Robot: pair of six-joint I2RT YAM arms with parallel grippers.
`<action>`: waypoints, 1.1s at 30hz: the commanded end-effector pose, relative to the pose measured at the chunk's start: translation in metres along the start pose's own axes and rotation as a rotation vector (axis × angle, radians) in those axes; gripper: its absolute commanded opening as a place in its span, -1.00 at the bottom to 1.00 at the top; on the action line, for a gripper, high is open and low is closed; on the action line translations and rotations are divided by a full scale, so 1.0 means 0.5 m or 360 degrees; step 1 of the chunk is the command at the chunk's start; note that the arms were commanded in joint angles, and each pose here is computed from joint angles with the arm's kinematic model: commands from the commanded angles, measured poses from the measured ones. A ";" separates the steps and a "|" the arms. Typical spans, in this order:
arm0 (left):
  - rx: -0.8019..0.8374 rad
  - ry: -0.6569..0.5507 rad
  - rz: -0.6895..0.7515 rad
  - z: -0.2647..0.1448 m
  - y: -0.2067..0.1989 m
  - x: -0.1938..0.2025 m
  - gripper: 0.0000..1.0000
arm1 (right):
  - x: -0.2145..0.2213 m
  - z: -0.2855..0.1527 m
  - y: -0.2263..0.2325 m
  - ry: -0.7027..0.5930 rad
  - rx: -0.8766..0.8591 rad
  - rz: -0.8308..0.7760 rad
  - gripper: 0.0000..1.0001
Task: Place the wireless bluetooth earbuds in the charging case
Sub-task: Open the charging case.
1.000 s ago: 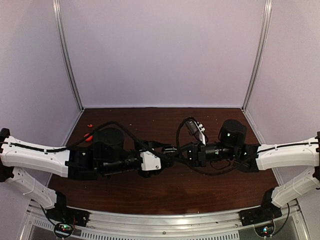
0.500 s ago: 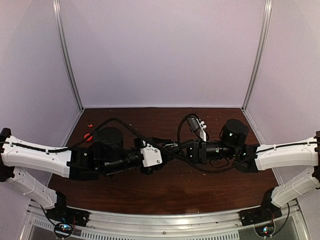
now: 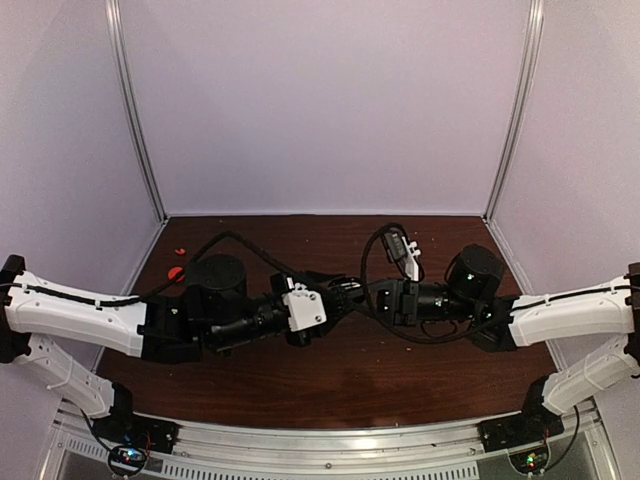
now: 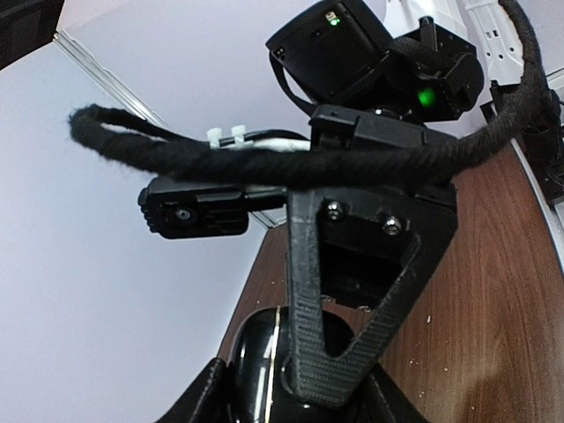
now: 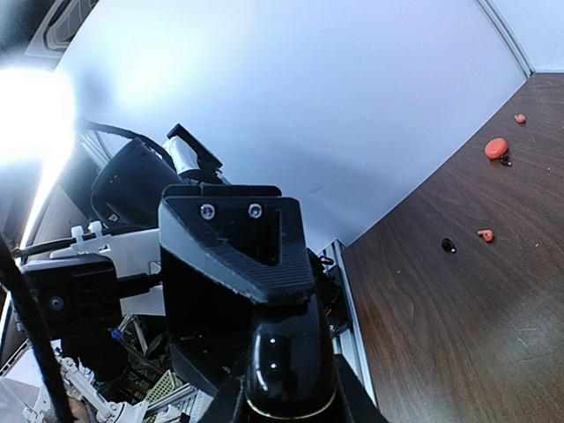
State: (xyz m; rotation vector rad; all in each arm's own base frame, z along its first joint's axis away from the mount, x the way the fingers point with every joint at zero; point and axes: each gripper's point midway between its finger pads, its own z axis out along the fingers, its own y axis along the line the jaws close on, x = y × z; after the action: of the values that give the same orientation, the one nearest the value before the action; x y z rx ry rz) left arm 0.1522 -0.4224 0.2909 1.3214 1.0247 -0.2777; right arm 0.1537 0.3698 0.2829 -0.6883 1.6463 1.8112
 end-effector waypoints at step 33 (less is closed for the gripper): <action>0.0638 -0.0188 -0.0958 -0.016 0.030 -0.018 -0.05 | -0.016 -0.021 -0.007 0.0162 0.0266 -0.0919 -0.94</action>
State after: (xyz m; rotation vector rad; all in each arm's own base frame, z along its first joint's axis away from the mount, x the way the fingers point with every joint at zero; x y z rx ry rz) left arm 0.1665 -0.4059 0.3002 1.2519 1.3287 -0.9502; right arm 0.1639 0.3584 0.2690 -1.0328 1.5060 1.2881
